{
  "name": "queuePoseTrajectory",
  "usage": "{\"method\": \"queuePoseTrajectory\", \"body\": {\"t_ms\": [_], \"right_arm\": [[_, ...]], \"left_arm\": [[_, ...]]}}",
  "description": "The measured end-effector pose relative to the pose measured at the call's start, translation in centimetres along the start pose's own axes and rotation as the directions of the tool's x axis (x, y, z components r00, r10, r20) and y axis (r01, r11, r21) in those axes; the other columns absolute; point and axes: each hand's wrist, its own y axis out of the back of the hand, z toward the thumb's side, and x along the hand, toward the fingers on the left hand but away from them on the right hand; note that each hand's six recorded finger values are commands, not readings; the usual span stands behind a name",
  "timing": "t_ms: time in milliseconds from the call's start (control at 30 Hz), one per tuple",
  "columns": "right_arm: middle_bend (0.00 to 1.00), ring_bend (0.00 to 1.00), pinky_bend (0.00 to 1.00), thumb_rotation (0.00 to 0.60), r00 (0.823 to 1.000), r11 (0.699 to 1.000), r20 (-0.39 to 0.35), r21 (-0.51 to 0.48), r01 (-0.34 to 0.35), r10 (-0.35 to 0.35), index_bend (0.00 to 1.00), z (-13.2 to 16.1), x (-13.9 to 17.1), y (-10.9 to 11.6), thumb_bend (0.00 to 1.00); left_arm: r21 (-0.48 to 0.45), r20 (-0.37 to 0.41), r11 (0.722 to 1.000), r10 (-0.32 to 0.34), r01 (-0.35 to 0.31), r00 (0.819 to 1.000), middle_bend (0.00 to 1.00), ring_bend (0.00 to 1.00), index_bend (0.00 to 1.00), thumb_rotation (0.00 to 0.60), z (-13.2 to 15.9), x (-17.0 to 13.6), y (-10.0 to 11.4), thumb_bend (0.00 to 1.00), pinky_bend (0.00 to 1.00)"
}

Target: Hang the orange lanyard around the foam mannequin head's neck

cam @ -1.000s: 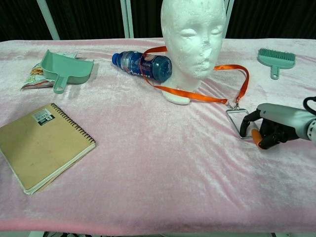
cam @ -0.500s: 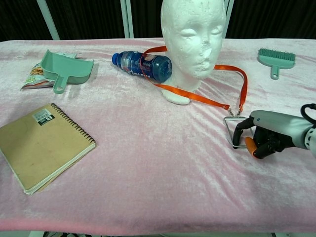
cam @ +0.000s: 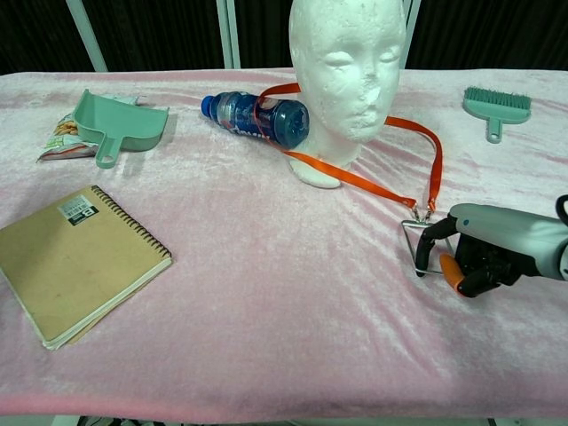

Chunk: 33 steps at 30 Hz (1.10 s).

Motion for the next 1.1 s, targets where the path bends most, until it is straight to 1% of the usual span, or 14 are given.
{"method": "queuePoseTrajectory", "body": {"t_ms": [167,500,567,600,667,733,967,1100], "right_arm": [[1.0,1.0,0.97,0.6,1.0,1.0,-0.01,0.007,-0.006,0.007,0.46,0.2,0.2,-0.3,0.74],[1.0,1.0,0.97,0.6,0.998,0.999,-0.038,0.023,-0.039,0.039,0.46,0.6,1.7,-1.5,0.73],[1.0,1.0,0.97,0.6,0.998,0.999,-0.044,0.024,-0.039,0.04,0.45,0.7,1.8,-1.6,0.72],[1.0,1.0,0.97,0.6,0.998,0.999,-0.049,0.026,-0.039,0.041,0.44,0.8,1.9,-1.6,0.71],[1.0,1.0,0.97,0.6,0.997,0.999,-0.057,0.033,-0.042,0.043,0.38,0.9,2.0,-1.7,0.63],[1.0,1.0,0.97,0.6,0.997,0.998,-0.061,0.042,-0.044,0.047,0.33,1.0,2.0,-1.7,0.58],[1.0,1.0,0.97,0.6,0.998,0.999,-0.056,0.04,-0.032,0.034,0.25,0.9,1.8,-0.9,0.55],[1.0,1.0,0.97,0.6,0.998,0.998,-0.053,0.046,-0.032,0.035,0.24,0.7,2.0,-0.6,0.55]], "left_arm": [[0.003,-0.001,1.0,0.006,-0.006,1.0,0.12,0.0,0.22,0.6,0.0,0.0,0.2,0.07,0.0],[0.003,-0.001,1.0,0.001,-0.001,1.0,0.12,0.0,0.22,0.6,0.1,0.0,0.1,0.07,0.0],[0.005,0.0,1.0,-0.001,0.001,1.0,0.12,0.0,0.22,0.6,0.2,0.0,0.0,0.07,0.0],[0.005,0.001,1.0,-0.001,0.001,1.0,0.12,0.0,0.22,0.6,0.2,0.0,0.0,0.07,0.0],[0.005,0.001,1.0,-0.001,0.001,1.0,0.12,0.0,0.22,0.6,0.2,0.1,0.0,0.07,0.0],[0.006,0.001,1.0,-0.002,0.002,1.0,0.12,0.0,0.22,0.6,0.3,0.1,0.0,0.07,0.0],[0.004,-0.001,1.0,0.004,-0.004,1.0,0.12,0.0,0.22,0.6,0.3,0.0,0.1,0.07,0.0],[0.005,0.0,1.0,0.0,0.0,1.0,0.12,0.0,0.22,0.6,0.3,0.1,0.0,0.07,0.0]]}}
